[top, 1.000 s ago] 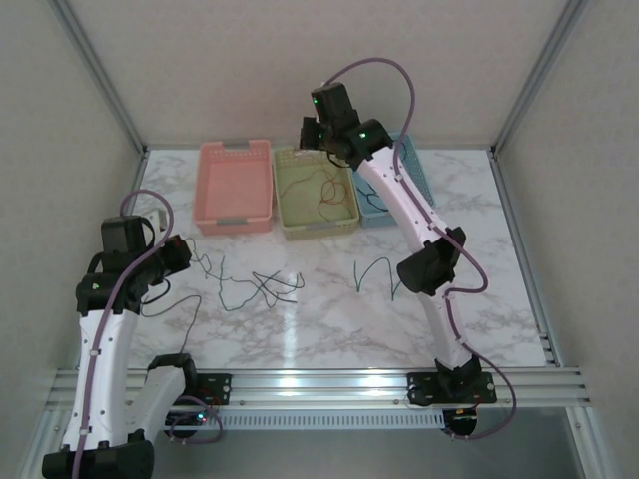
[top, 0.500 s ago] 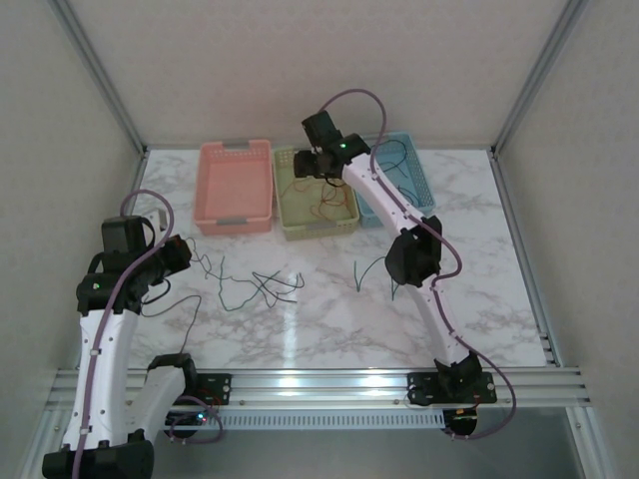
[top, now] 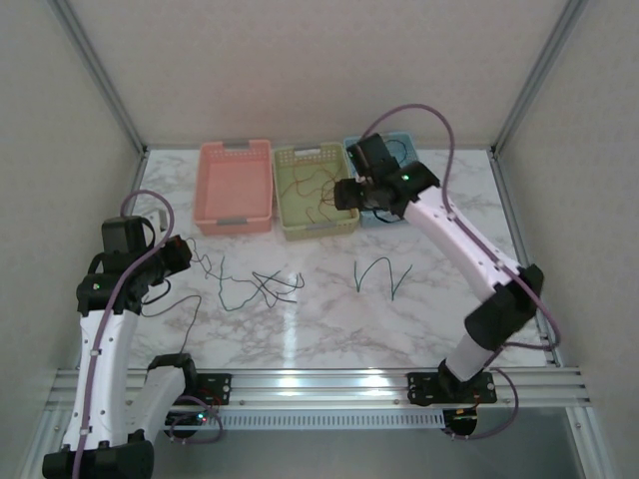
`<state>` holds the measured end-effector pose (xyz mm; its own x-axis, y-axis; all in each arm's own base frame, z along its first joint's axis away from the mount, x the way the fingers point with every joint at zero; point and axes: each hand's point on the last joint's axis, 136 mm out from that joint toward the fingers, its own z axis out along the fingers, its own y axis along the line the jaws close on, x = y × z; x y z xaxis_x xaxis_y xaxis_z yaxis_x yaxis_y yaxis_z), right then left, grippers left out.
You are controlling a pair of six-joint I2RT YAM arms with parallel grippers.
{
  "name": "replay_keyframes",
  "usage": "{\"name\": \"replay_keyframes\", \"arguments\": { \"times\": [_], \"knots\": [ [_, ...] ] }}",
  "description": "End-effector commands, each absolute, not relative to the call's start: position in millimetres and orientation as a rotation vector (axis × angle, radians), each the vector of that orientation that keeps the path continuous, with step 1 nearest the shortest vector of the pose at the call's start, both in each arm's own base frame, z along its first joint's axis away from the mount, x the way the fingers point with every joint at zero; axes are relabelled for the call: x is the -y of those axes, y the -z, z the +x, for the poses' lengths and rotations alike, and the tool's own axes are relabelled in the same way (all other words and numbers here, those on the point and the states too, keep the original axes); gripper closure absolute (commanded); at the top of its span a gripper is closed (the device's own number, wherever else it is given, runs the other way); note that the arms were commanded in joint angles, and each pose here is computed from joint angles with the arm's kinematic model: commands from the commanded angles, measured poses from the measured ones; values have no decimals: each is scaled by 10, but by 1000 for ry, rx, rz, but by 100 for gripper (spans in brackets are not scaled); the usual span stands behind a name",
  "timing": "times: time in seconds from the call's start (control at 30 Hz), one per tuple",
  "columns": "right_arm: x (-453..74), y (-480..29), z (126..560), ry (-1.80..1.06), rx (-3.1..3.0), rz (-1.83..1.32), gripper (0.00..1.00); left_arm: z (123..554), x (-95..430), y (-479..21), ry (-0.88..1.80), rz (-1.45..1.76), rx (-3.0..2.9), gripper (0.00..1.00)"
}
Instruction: Untangle the cables
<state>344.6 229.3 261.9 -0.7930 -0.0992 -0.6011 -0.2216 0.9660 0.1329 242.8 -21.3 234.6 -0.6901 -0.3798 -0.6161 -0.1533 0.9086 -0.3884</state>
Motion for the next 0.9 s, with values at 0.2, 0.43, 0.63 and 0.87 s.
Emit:
{"name": "replay_keyframes", "arguments": {
  "times": [0.2,0.43,0.63,0.87],
  "knots": [
    [-1709,-1892,2678,-169,-2666,-123,42,2410,234,-2369,429,-380,-2304,100],
    [-1384,-1459,2578,30,-2736,-135,40,2411,238,-2365,433,-381,-2306,100],
    [-1304,-1181,2463,10,-2775,-89,48,2413,239,-2365,433,-381,-2306,100],
    [-1404,-908,2564,-6,-2801,-90,54,2413,234,-2359,429,-383,-2309,100]
  ]
}}
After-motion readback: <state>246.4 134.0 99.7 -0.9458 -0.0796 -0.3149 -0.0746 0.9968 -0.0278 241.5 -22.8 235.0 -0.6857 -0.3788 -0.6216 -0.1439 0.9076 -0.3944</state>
